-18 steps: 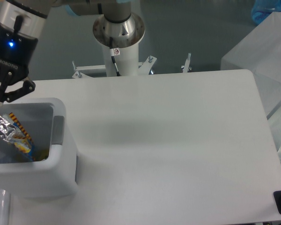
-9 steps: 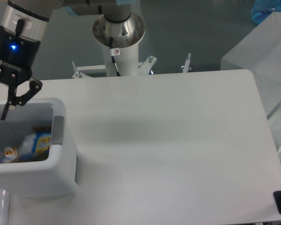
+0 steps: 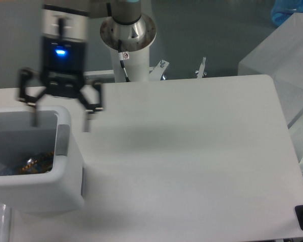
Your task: Place the trash in the trash can
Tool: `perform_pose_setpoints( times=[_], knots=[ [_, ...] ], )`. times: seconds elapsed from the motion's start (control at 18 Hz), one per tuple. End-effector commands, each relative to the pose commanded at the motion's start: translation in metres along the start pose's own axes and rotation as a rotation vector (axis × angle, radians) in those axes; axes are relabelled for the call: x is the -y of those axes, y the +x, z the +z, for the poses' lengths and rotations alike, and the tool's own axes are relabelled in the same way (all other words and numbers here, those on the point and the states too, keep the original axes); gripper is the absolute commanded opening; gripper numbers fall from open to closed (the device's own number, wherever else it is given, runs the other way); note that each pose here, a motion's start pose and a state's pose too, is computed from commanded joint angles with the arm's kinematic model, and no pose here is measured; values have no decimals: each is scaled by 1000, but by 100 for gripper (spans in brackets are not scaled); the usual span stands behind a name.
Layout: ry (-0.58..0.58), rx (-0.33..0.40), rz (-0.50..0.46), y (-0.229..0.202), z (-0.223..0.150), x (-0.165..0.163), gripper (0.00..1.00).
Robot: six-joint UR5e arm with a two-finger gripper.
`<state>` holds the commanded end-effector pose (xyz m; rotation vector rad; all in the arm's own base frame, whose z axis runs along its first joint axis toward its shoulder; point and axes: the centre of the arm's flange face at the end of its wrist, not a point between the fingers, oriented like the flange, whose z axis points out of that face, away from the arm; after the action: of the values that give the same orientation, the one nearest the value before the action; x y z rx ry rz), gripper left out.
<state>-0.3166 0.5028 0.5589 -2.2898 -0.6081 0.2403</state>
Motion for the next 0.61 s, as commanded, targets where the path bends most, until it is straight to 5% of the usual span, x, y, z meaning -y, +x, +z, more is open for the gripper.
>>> perform_pose_setpoints(
  times=[0.33, 0.61],
  knots=[
    [-77, 83, 135, -101, 27, -23, 100],
    [-163, 80, 319, -139, 30, -47, 100]
  ],
)
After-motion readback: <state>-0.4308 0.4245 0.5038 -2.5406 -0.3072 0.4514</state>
